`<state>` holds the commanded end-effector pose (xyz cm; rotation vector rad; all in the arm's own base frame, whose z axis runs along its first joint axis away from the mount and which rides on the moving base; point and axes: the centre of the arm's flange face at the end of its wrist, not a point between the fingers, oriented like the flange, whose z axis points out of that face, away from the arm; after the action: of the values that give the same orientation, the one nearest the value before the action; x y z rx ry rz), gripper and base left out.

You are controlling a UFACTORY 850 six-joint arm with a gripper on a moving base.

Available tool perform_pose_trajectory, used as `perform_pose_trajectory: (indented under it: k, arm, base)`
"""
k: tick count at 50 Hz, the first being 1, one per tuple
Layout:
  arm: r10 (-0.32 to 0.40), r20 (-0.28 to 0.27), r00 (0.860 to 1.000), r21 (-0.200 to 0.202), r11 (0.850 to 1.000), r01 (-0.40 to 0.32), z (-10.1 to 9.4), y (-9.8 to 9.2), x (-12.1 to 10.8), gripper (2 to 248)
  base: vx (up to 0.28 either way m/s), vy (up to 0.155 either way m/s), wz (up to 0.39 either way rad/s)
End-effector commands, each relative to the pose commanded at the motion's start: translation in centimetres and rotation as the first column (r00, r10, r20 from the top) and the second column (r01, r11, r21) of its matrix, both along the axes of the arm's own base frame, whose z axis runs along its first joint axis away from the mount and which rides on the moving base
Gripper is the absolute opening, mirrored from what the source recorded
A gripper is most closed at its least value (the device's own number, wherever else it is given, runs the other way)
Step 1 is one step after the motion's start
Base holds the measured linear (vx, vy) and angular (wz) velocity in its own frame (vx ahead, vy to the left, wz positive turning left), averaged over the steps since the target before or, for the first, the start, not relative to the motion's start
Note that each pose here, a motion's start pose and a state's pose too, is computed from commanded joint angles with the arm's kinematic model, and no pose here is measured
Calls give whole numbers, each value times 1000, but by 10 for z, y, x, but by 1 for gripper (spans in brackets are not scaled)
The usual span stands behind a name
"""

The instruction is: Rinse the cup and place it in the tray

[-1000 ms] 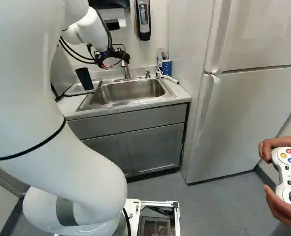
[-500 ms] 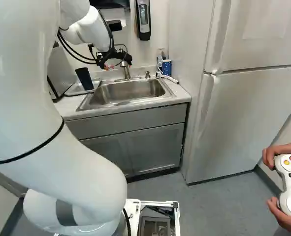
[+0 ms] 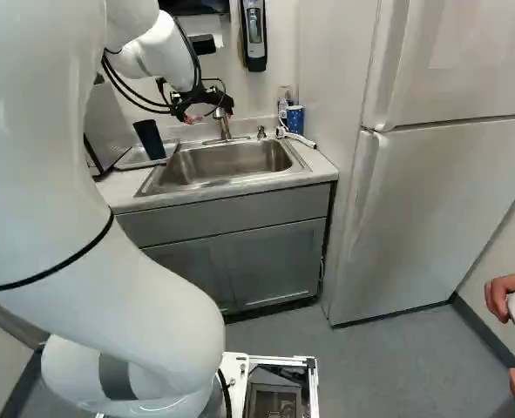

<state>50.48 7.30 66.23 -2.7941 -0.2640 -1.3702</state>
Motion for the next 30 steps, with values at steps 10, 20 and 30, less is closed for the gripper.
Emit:
perform_pose_trajectory:
  k: [10, 20, 30]
  arm:
    - [0, 0, 1000, 0, 1000, 0, 0, 0, 0, 247]
    - [0, 0, 1000, 0, 1000, 0, 0, 0, 0, 247]
    - [0, 0, 1000, 0, 1000, 0, 0, 0, 0, 247]
  base:
    - [0, 0, 0]
    - [9, 12, -33]
    - [-51, -4, 4]
